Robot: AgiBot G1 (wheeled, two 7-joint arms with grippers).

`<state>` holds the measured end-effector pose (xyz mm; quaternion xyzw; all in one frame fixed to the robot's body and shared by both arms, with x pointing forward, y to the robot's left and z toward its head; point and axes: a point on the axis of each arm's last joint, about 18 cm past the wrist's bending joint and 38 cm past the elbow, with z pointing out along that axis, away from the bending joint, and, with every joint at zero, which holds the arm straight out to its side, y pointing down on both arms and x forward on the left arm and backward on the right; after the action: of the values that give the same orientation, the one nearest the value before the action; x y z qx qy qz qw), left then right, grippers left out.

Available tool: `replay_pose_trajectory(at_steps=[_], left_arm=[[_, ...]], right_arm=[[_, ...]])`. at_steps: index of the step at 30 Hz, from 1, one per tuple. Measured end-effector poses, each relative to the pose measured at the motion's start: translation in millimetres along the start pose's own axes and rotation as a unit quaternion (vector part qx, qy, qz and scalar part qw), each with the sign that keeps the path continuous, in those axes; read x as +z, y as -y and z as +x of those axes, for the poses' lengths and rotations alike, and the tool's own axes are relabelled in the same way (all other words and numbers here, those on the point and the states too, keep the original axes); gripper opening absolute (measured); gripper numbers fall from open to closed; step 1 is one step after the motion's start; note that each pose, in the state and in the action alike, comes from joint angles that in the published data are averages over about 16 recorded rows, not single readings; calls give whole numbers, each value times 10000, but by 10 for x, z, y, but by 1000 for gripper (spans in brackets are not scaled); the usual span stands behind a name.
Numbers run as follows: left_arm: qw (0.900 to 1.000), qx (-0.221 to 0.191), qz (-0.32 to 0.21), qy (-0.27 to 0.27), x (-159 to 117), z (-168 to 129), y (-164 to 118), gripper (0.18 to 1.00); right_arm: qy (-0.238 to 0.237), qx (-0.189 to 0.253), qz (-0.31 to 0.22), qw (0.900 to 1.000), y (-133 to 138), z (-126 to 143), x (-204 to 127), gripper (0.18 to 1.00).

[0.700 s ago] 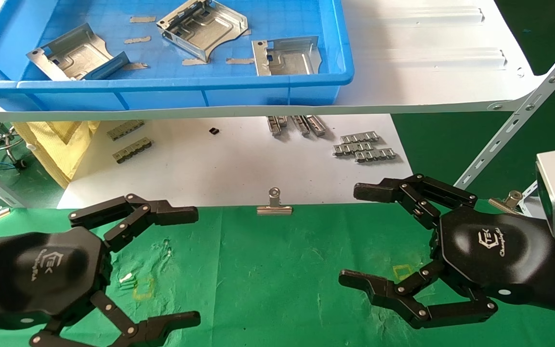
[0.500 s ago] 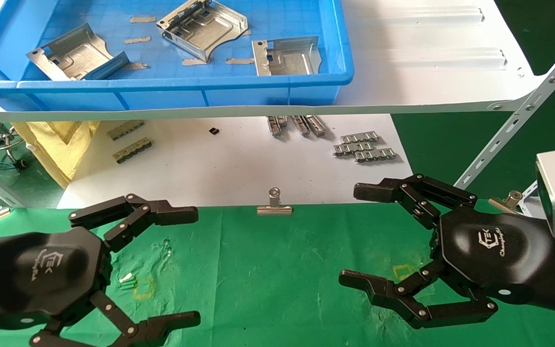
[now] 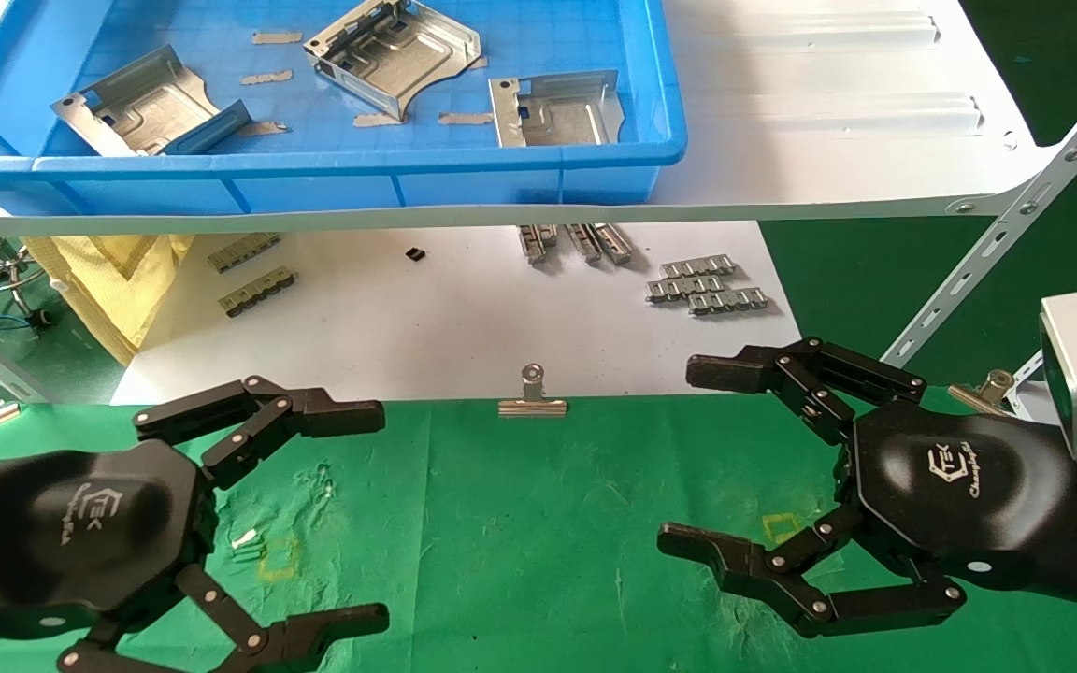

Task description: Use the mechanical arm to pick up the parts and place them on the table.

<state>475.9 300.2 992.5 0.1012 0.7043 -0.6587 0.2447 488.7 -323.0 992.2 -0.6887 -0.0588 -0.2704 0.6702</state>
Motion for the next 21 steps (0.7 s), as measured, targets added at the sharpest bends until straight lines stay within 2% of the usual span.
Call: replay_pose_trajectory(at_steps=[15, 21], left_arm=[[10000, 0, 0, 0, 0, 0, 0, 1001], [10000, 0, 0, 0, 0, 0, 0, 1001]], right_arm=[[0, 0, 0, 10000, 0, 0, 0, 971], [0, 0, 0, 10000, 0, 0, 0, 915]])
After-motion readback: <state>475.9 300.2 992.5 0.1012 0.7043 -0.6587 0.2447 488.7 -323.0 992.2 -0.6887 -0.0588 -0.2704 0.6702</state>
